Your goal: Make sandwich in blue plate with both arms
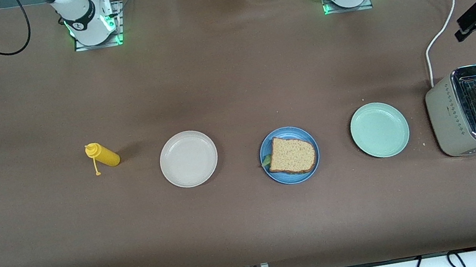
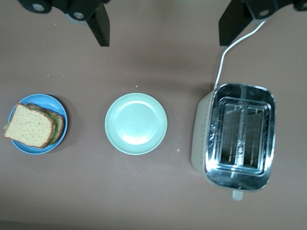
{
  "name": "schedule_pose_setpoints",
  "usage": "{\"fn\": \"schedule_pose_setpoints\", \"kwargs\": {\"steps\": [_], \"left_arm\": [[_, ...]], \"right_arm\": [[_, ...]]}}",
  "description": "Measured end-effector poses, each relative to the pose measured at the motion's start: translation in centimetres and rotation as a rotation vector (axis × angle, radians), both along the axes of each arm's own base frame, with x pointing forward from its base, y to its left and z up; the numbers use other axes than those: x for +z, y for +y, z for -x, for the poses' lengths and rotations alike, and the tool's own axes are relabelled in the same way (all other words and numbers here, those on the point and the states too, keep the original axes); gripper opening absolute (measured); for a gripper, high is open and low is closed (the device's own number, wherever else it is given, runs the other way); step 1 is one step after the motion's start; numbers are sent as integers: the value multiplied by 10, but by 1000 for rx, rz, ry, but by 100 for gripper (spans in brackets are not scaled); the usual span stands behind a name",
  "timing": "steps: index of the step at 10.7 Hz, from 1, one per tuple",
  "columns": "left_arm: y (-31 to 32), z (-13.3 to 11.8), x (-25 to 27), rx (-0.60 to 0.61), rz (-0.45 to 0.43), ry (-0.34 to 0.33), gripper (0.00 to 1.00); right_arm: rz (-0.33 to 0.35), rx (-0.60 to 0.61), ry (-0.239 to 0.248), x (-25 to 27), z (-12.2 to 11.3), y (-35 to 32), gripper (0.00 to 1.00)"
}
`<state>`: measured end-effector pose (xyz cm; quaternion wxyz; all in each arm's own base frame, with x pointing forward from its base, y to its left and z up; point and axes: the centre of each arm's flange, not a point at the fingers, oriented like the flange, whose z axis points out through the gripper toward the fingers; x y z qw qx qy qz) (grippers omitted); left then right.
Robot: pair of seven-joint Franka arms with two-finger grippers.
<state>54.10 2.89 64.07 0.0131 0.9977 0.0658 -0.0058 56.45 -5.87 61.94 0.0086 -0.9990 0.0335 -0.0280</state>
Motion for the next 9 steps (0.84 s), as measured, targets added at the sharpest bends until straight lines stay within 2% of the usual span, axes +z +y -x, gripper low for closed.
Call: {"fn": "schedule_pose_setpoints", "kwargs": {"steps": [9], "left_arm": [[0,9,-6,5,3,53,100]], "right_arm": [[0,0,2,0,0,0,100]]}}
